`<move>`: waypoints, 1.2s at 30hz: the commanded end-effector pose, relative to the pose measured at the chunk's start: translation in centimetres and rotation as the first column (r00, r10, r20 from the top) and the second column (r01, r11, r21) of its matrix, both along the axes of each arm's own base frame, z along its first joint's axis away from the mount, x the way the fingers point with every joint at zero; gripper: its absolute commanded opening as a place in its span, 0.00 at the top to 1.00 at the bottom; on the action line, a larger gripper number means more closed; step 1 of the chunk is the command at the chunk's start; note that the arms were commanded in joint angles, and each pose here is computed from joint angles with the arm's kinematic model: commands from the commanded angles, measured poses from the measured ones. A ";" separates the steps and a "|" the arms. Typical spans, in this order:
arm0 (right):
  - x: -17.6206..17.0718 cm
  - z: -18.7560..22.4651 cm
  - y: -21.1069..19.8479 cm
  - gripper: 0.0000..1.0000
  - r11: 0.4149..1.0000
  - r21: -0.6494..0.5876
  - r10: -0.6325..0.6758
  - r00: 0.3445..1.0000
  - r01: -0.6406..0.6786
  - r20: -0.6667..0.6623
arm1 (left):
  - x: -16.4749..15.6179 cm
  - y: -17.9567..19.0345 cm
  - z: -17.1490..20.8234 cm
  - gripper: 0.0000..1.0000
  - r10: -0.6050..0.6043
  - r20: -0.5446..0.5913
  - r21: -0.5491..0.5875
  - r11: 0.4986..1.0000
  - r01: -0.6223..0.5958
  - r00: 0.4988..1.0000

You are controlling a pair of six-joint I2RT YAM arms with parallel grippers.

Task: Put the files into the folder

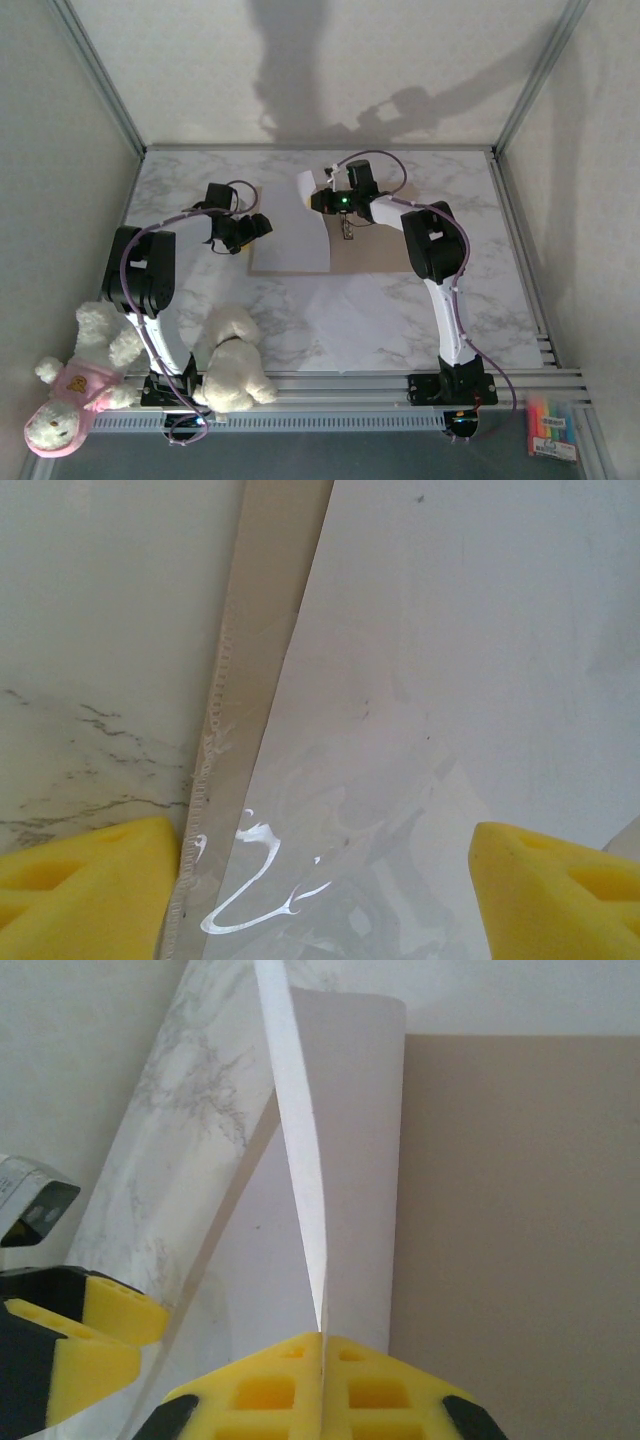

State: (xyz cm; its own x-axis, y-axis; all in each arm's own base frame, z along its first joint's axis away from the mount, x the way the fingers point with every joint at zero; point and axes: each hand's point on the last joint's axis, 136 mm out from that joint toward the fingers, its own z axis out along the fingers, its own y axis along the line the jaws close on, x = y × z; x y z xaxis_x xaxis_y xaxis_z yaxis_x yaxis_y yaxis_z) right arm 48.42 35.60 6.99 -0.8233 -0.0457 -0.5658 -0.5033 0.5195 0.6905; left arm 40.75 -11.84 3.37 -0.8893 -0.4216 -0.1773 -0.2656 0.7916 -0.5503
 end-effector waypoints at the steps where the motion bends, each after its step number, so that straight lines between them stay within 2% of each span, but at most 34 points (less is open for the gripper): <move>1: 0.8 1.6 -0.3 0.97 0.999 -0.041 0.007 0.998 -0.004 0.064 | -2.7 0.2 -1.8 0.23 0.007 -0.113 0.005 1.000 -0.006 0.994; 19: 2.0 2.8 -1.5 0.97 1.000 0.001 0.020 0.995 -0.020 0.097 | -2.7 0.3 -2.0 0.23 0.004 -0.121 0.011 1.000 -0.003 0.993; 36: 0.8 2.0 0.2 0.96 0.992 0.118 0.033 0.998 -0.039 0.046 | -2.4 0.3 -2.0 0.23 0.005 -0.122 0.011 1.000 -0.004 0.993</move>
State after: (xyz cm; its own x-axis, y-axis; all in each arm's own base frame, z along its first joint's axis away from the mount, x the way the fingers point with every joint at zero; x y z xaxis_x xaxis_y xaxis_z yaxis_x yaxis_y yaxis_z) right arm 49.81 34.77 9.34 -0.7911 -0.0133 -0.6116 -0.5494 0.4552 0.7007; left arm 40.76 -11.84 3.38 -0.8892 -0.4213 -0.1785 -0.2646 0.7917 -0.5506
